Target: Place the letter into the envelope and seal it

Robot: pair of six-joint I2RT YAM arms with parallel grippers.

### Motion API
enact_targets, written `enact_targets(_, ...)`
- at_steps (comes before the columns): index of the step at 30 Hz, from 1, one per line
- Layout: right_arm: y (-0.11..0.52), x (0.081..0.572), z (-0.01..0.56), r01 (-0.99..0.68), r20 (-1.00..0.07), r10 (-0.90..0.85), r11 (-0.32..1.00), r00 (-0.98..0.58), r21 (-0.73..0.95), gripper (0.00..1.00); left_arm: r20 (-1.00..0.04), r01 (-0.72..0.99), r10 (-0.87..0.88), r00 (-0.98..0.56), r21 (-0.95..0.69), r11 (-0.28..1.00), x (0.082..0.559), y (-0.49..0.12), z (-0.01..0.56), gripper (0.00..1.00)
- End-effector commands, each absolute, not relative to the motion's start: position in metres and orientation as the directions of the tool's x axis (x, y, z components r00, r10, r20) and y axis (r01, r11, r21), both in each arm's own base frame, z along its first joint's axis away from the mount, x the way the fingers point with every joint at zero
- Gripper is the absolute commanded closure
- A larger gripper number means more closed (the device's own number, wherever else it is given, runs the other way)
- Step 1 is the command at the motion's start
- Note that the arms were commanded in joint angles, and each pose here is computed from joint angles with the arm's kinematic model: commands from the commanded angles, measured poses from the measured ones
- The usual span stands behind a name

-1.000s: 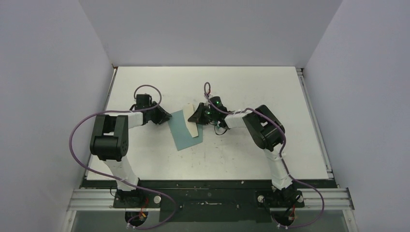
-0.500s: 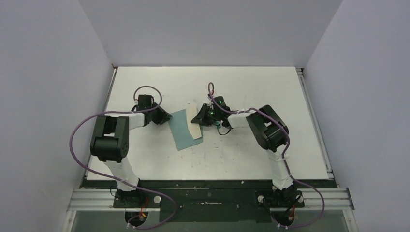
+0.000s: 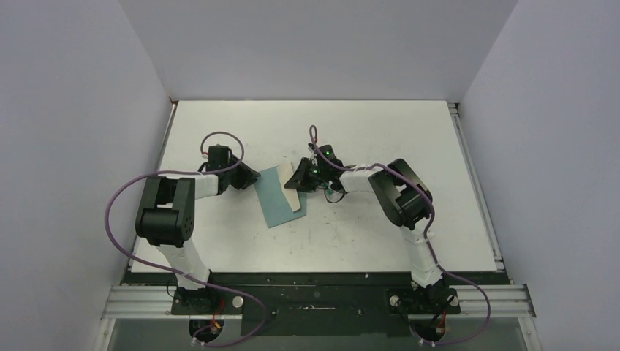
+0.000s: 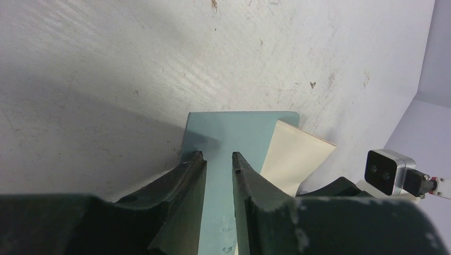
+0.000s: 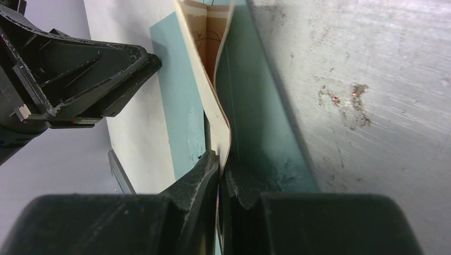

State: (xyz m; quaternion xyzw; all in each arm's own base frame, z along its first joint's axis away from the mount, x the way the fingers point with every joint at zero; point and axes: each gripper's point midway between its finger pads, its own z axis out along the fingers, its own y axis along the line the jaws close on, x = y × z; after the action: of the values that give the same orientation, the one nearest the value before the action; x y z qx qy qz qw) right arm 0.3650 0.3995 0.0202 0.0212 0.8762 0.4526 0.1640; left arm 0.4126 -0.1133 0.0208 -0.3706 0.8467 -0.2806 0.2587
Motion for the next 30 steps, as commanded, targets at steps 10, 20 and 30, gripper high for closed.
enact_targets(10, 0.381, 0.322, -0.033, -0.015, -0.139, 0.110, 0.730, -0.984, 0.683, 0.95, -0.219, -0.503, -0.753, -0.620, -0.625, 0.597, 0.394, -0.114, 0.003, 0.74)
enact_targets(20, 0.359, 0.314, -0.039, 0.083, -0.085, 0.173, 0.776, -0.981, 0.625, 0.95, -0.236, -0.501, -0.752, -0.615, -0.620, 0.604, 0.397, -0.110, 0.004, 0.74)
enact_targets(30, 0.362, 0.303, -0.048, 0.089, -0.035, 0.142, 0.774, -0.989, 0.627, 0.95, -0.244, -0.494, -0.750, -0.615, -0.623, 0.607, 0.396, -0.109, 0.004, 0.74)
